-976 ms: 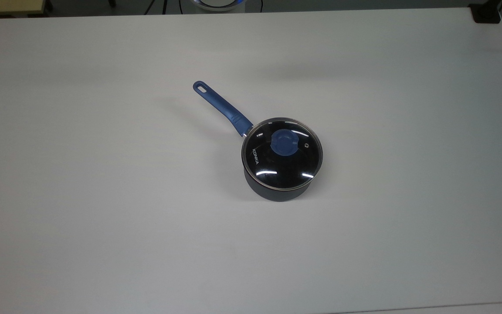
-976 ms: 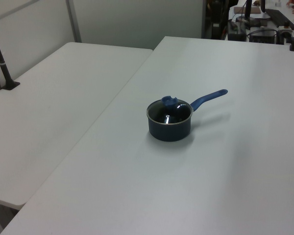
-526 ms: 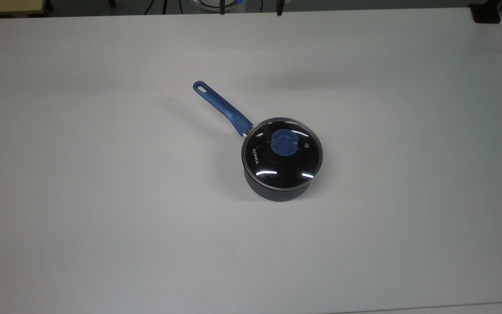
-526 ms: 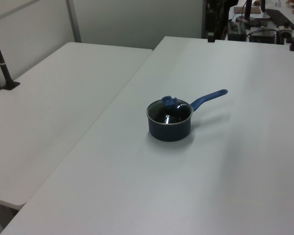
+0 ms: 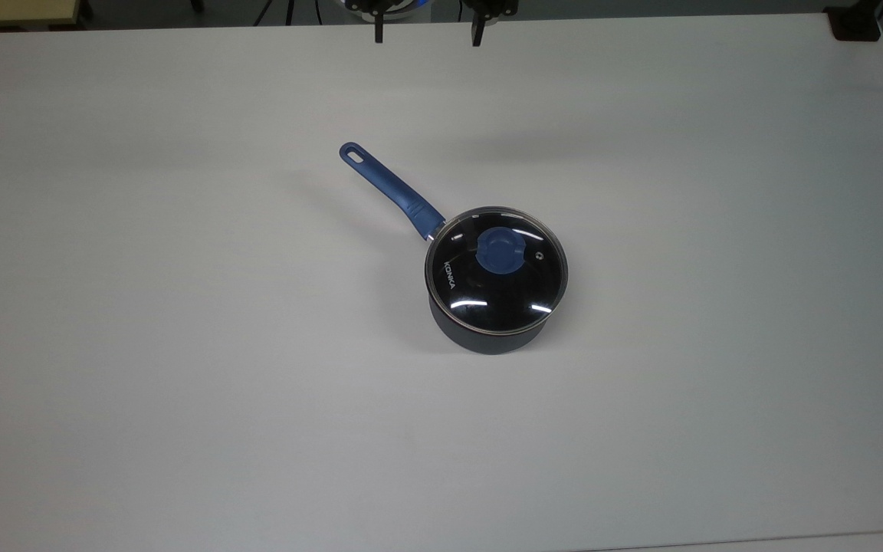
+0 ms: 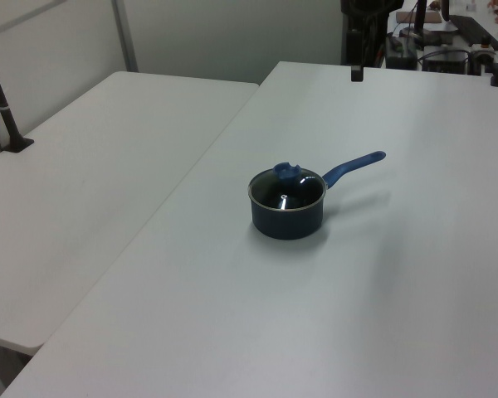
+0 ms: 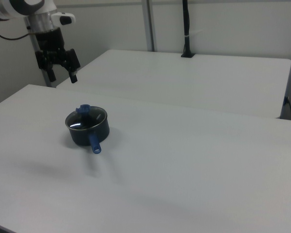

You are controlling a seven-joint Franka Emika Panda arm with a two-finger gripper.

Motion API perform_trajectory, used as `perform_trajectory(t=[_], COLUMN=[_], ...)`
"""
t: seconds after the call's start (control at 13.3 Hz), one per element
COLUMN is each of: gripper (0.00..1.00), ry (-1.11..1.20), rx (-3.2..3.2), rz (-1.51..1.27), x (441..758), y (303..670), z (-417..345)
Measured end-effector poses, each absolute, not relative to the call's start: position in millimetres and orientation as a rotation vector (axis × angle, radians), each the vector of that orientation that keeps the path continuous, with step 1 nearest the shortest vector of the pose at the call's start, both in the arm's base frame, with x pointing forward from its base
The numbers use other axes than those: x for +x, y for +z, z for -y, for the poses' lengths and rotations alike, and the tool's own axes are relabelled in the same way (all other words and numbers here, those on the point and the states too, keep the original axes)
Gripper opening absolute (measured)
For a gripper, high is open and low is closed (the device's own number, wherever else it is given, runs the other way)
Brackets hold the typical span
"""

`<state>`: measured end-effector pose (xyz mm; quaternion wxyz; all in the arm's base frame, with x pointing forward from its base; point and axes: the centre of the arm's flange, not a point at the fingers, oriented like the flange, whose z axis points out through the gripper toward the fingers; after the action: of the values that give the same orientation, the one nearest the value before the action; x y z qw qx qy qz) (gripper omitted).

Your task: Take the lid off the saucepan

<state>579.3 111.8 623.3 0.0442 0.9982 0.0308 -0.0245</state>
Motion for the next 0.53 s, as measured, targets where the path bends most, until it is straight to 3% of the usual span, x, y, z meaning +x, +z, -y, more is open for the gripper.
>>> perform_trajectory(t=[0.53], gripper=[1.0], ry=[-0.116], rx=[3.045], rz=[-0.091], x=[582.9], y=[609.2], z=[-110.3])
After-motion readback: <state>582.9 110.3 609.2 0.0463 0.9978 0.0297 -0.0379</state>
